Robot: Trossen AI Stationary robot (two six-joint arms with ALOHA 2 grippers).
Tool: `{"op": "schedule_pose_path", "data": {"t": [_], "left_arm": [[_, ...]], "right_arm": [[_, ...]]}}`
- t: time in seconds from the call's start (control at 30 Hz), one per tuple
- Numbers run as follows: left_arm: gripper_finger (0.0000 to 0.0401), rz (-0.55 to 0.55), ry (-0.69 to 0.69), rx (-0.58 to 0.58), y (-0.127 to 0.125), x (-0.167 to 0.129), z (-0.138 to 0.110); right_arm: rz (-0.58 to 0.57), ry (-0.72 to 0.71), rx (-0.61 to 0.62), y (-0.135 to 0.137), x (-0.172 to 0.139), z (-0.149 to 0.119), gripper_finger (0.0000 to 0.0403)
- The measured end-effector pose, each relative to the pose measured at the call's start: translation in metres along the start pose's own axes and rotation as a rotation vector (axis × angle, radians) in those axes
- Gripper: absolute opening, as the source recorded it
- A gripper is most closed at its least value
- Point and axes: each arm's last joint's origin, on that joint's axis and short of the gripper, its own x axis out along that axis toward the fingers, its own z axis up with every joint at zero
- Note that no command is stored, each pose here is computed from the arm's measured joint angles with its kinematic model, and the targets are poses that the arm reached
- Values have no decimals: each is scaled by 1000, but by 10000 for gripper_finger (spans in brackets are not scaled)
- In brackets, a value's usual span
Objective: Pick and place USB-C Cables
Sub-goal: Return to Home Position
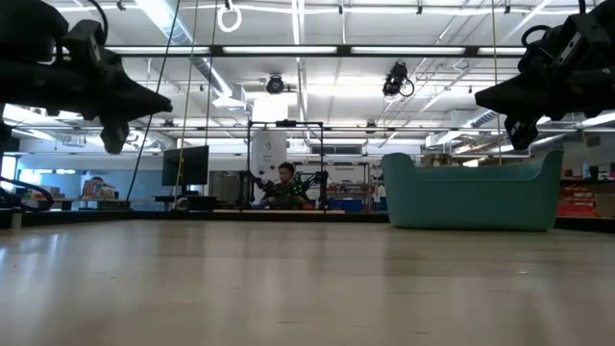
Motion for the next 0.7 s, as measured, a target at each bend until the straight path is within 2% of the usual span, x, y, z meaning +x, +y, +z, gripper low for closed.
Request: {"op": "schedule_pose_path", "data": {"t": [0.13, 0.37, 0.7], "left_arm": [[14, -21, -47, 197, -2, -3, 1], [17, -66, -55, 425, -7, -5, 0], [14, -100, -38, 435, -11, -6, -3]], "right_arm": [[0, 0, 0, 0, 0, 0, 23], [0, 0, 0, 0, 0, 0, 23], [0, 0, 0, 0, 0, 0, 23]]}}
